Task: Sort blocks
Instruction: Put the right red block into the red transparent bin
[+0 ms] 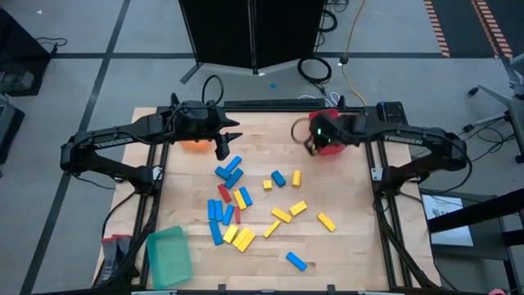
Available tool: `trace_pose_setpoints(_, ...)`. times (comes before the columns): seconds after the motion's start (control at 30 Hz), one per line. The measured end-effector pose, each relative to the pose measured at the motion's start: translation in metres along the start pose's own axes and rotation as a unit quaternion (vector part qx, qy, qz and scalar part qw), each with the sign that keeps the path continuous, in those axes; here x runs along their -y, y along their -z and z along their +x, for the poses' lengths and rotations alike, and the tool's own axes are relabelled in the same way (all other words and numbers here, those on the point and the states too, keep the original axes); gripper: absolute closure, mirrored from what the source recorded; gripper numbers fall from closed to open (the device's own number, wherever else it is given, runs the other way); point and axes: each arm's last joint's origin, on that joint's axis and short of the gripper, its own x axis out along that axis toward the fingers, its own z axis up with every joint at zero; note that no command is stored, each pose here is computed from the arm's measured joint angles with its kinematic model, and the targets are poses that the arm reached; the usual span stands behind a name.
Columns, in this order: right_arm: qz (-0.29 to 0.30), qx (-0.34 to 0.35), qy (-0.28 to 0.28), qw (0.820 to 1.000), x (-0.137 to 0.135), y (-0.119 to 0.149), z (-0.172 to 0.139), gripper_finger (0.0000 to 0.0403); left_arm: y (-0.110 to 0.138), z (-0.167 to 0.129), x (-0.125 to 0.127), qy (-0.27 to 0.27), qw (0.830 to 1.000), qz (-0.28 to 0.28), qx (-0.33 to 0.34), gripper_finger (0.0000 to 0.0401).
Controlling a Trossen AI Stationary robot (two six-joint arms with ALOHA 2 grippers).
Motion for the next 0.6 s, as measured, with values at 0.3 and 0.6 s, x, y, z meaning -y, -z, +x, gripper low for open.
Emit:
trace_pose_setpoints(0.3,0.075,-0.043,0.084,0.993,0.067,-0.006,0.041,0.0319,0.004,0.002,0.000,0.000,1.000,0.001,-0.007,0.0228)
trace_pose_setpoints(0.6,0.126,-0.028,0.034,0.991,0.082,0.002,0.070,0.0319,0.009,0.005,0.001,0.000,1.000,0.002,-0.017,0.0228)
